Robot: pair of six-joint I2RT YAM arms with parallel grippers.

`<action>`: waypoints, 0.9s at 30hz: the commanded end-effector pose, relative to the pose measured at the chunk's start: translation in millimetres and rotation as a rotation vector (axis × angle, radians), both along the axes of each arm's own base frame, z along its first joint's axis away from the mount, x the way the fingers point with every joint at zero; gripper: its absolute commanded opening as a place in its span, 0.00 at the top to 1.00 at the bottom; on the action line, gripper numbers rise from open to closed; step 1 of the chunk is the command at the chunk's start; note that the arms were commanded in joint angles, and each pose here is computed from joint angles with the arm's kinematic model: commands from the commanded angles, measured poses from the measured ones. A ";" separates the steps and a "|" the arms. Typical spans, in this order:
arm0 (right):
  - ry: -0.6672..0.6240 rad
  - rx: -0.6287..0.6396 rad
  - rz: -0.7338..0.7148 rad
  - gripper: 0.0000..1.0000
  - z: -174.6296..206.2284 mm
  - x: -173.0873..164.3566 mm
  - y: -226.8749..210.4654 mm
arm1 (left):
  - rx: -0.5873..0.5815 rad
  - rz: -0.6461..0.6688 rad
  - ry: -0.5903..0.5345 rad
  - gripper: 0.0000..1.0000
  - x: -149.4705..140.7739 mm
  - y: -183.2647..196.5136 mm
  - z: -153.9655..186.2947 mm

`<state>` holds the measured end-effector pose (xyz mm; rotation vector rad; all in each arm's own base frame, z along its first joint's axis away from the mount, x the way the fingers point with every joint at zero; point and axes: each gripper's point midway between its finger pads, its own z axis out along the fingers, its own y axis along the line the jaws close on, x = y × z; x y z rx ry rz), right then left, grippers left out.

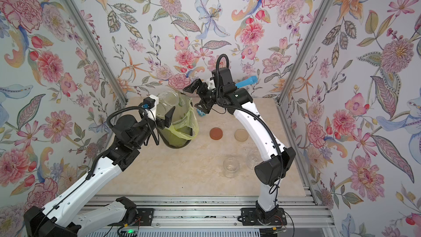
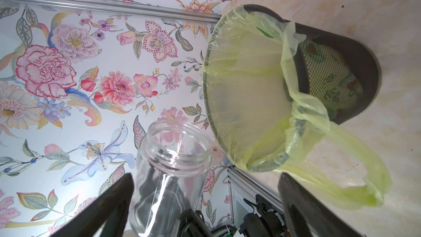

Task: Empty moldy rice from jars
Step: Place the jar at the center of the board.

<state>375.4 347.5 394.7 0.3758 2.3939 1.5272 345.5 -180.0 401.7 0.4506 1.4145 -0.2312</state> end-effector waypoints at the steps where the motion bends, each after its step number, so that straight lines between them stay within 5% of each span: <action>1: 0.033 0.070 -0.026 0.00 14.1 1.5 9.2 | -0.087 -0.100 -0.116 1.00 -7.3 -9.8 33.1; 27: 0.106 0.164 -0.080 0.00 10.1 6.6 28.8 | -0.229 -0.333 -0.089 1.00 11.1 -44.9 36.1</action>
